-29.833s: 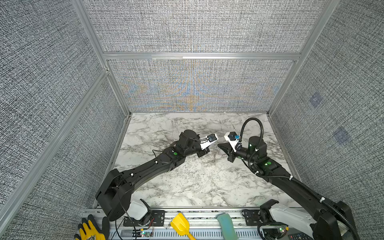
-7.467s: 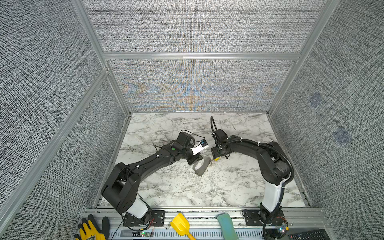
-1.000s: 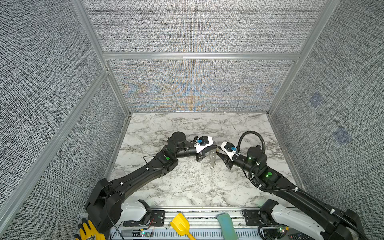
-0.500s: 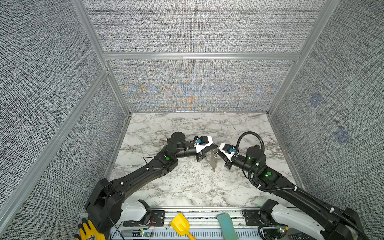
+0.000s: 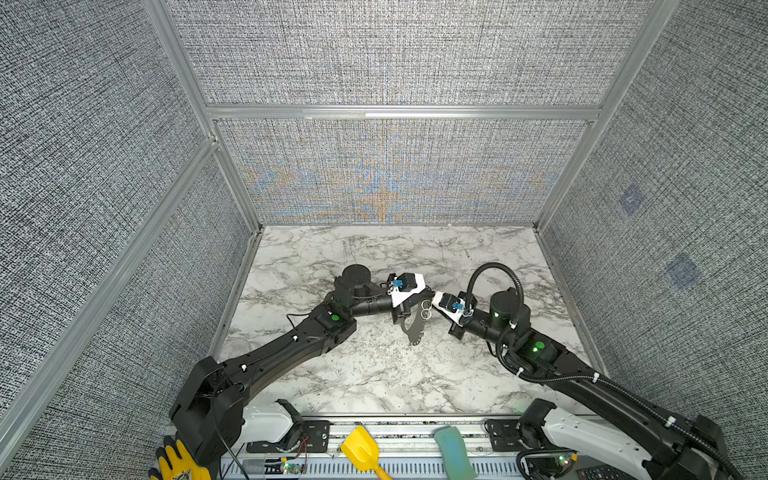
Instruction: Remove the keys from the keyring
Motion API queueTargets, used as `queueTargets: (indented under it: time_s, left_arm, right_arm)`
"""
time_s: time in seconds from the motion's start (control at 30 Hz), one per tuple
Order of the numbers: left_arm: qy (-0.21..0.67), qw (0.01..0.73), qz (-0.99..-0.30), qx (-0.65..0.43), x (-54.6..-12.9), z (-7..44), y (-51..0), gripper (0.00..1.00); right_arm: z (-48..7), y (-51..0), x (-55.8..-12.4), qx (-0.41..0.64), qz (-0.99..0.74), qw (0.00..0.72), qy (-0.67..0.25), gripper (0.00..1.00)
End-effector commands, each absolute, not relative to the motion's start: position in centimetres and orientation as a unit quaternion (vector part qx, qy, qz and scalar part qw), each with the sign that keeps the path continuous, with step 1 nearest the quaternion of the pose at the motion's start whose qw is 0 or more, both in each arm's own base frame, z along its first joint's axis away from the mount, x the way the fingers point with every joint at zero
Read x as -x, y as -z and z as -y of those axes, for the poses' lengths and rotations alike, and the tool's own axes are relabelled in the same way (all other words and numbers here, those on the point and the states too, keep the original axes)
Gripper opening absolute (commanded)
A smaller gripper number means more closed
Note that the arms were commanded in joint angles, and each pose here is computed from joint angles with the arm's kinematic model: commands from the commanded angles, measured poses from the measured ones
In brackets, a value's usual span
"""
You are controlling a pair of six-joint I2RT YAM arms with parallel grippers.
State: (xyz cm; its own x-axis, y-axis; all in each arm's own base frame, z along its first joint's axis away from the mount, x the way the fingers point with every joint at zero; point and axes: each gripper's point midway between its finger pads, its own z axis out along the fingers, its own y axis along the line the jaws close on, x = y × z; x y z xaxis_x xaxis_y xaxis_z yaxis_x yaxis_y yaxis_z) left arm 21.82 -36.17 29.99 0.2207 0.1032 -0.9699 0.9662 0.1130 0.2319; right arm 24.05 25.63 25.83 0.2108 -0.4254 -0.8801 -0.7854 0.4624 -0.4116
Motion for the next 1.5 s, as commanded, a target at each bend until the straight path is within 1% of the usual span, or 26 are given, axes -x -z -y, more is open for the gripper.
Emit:
queueTargets:
  time_s: [0.0,0.37,0.53,0.8,1.17,1.47]
  left_arm:
    - [0.374,0.581,-0.480,-0.541,-22.0,36.0,-30.9,0.00]
    - [0.361,0.594,-0.469,-0.545,-21.7,35.5,-31.9,0.00]
    - [0.370,0.593,-0.464,-0.545,-21.3,35.3,-32.0,0.00]
    - [0.381,0.594,-0.459,-0.540,-21.2,35.5,-32.1,0.00]
    - [0.395,0.594,-0.458,-0.531,-20.9,35.4,-31.8,0.00]
    - [0.398,0.598,-0.458,-0.524,-20.9,35.3,-31.9,0.00]
  right_arm:
    - [-25.7,-26.0,-24.0,0.504,-0.607,0.598,-0.143,0.00]
    - [-23.9,-24.9,-24.3,0.474,-0.641,0.593,-0.117,0.00]
    - [-23.5,-25.7,-24.2,0.469,-0.636,0.603,-0.111,0.00]
    - [-24.8,-26.2,-23.4,0.498,-0.616,0.596,-0.135,0.00]
    - [-26.7,-26.6,-22.9,0.538,-0.588,0.591,-0.127,0.00]
    - [-27.3,-27.0,-23.0,0.545,-0.579,0.592,-0.128,0.00]
